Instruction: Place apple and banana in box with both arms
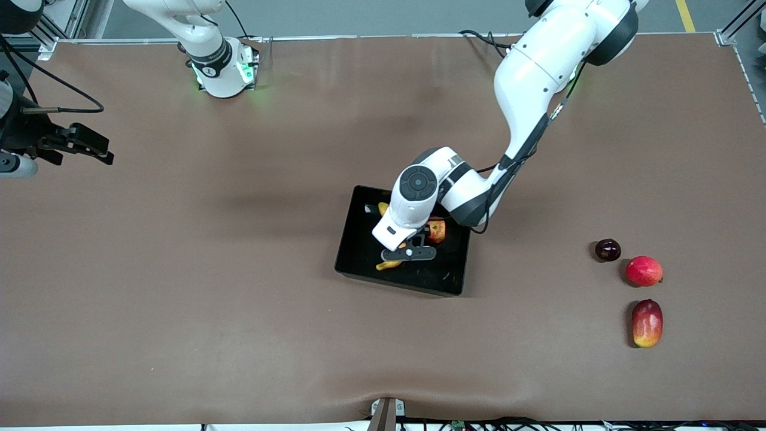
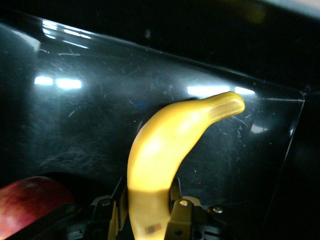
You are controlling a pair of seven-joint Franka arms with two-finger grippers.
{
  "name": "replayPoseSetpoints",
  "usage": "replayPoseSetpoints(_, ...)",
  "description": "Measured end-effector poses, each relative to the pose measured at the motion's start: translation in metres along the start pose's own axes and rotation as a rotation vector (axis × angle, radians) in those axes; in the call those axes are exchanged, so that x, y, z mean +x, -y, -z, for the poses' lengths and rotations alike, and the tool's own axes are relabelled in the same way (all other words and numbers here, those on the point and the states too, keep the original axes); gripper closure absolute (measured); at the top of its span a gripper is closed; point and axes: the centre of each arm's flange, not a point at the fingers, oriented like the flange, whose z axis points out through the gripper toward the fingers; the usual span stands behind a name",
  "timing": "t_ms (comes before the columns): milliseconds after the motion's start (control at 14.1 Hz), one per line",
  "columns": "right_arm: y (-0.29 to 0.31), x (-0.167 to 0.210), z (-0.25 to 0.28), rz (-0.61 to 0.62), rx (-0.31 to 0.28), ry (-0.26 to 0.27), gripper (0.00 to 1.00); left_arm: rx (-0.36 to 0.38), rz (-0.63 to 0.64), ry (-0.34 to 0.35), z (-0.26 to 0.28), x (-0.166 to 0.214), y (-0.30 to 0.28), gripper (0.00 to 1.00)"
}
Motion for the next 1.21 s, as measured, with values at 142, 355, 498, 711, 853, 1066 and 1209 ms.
replayPoseSetpoints(142,0.0,0.0,0.0,0.0,0.0,0.0,0.0,-0.011,-0.007,-0.004,-0.011,-0.005,-0.004,0.64)
replayPoseSetpoints(355,0.0,0.0,0.0,0.0,0.001,0.0,0.0,-0.015,-0.004,-0.009,-0.011,-0.003,-0.005,0.49)
replayPoseSetpoints(498,0.0,0.0,0.0,0.0,0.006,0.0,0.0,-0.021,0.0,-0.026,-0.003,0.004,-0.004,0.29)
replayPoseSetpoints(711,-0.002,0.0,0.0,-0.005,0.008,0.0,0.0,-0.01,0.031,-0.096,0.069,0.036,0.005,0.0)
replayPoseSetpoints(853,-0.002,0.0,0.0,-0.005,0.009,0.001,0.0,0.027,0.07,-0.136,0.155,0.059,0.032,0.0)
replayPoseSetpoints(1066,-0.002,0.0,0.0,-0.006,0.009,0.001,0.0,0.088,0.073,-0.183,0.264,0.086,0.103,0.0)
replayPoseSetpoints(1209,-0.002,0.0,0.0,-0.005,0.01,0.001,0.0,0.112,0.094,-0.209,0.307,0.106,0.16,0.0)
